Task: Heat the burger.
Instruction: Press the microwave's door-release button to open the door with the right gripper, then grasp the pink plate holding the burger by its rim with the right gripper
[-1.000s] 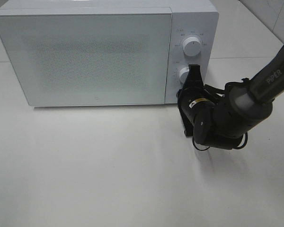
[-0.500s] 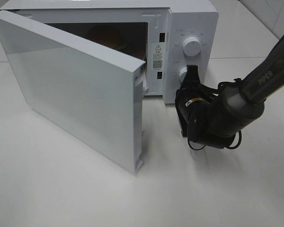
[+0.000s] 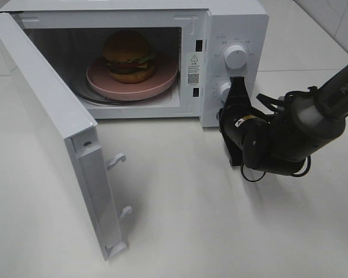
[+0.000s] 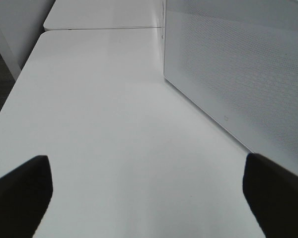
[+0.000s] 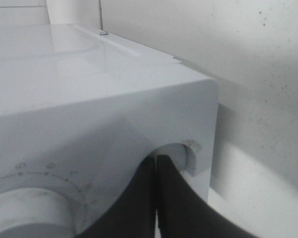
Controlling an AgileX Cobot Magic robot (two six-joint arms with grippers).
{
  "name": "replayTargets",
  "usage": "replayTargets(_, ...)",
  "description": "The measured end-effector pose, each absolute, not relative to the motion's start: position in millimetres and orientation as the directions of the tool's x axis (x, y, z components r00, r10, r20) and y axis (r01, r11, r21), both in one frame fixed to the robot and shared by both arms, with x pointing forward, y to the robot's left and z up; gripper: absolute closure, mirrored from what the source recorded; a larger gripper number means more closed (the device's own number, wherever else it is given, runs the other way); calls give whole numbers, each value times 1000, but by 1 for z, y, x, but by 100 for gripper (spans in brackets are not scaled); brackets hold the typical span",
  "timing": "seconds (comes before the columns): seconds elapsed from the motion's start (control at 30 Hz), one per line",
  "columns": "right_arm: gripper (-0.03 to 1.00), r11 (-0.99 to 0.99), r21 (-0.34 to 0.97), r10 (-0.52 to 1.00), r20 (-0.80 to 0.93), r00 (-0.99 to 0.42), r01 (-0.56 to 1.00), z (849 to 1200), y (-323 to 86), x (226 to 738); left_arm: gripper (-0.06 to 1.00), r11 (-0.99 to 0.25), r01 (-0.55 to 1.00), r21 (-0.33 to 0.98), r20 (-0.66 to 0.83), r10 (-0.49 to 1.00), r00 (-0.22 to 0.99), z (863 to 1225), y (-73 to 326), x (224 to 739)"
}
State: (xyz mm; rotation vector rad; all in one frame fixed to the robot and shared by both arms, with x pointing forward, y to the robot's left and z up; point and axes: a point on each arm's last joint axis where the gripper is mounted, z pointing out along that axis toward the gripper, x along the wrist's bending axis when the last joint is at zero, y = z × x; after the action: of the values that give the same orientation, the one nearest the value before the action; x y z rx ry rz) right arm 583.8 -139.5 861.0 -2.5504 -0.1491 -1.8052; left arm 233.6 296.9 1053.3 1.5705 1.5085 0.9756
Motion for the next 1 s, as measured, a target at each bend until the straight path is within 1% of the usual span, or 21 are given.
replayTargets(0.2,96,-992,42,82,927,365,118,871,-143,576,-2,-37,439,898,32,999,21,1053,297,234)
replayTargets(0.27,96,-988,63,109,933,344,143,886,-146,570,-2,-37,439,898,32,999,21,1053,297,234)
replayTargets(0.43,96,-981,104,157,922,354,162,891,-152,558,-2,-37,439,898,32,999,21,1053,297,234)
replayTargets(0.53,96,-971,141,205,904,375,192,895,-156,549,-2,-37,439,898,32,999,21,1053,297,234)
replayTargets(0.57,96,-961,165,244,885,396,224,898,-158,542,-2,-37,439,898,32,999,21,1053,297,234)
replayTargets(0.6,96,-961,165,244,885,396,224,898,-158,542,-2,-37,439,898,32,999,21,1053,297,234)
replayTargets(0.63,96,-952,181,270,873,406,245,900,-159,539,-2,-37,439,898,32,999,21,1053,297,234)
replayTargets(0.67,96,-930,217,330,847,417,295,904,-159,533,-2,-37,439,898,32,999,21,1053,297,234)
replayTargets(0.77,96,-917,237,361,835,416,321,906,-159,531,-2,-37,439,898,32,999,21,1053,297,234)
replayTargets(0.83,96,-831,338,513,773,373,442,920,-158,523,-2,-37,439,898,32,999,21,1053,297,234)
replayTargets(0.87,96,-831,338,513,773,373,442,920,-158,523,-2,-37,439,898,32,999,21,1053,297,234)
replayTargets(0.93,96,-753,404,611,722,324,519,930,-157,518,-2,-37,439,898,32,999,21,1053,297,234)
replayTargets(0.97,96,-753,404,611,722,324,519,930,-157,518,-2,-37,439,898,32,999,21,1053,297,234)
replayTargets(1.0,96,-698,440,667,686,290,565,934,-157,514,-2,-37,439,898,32,999,21,1053,297,234)
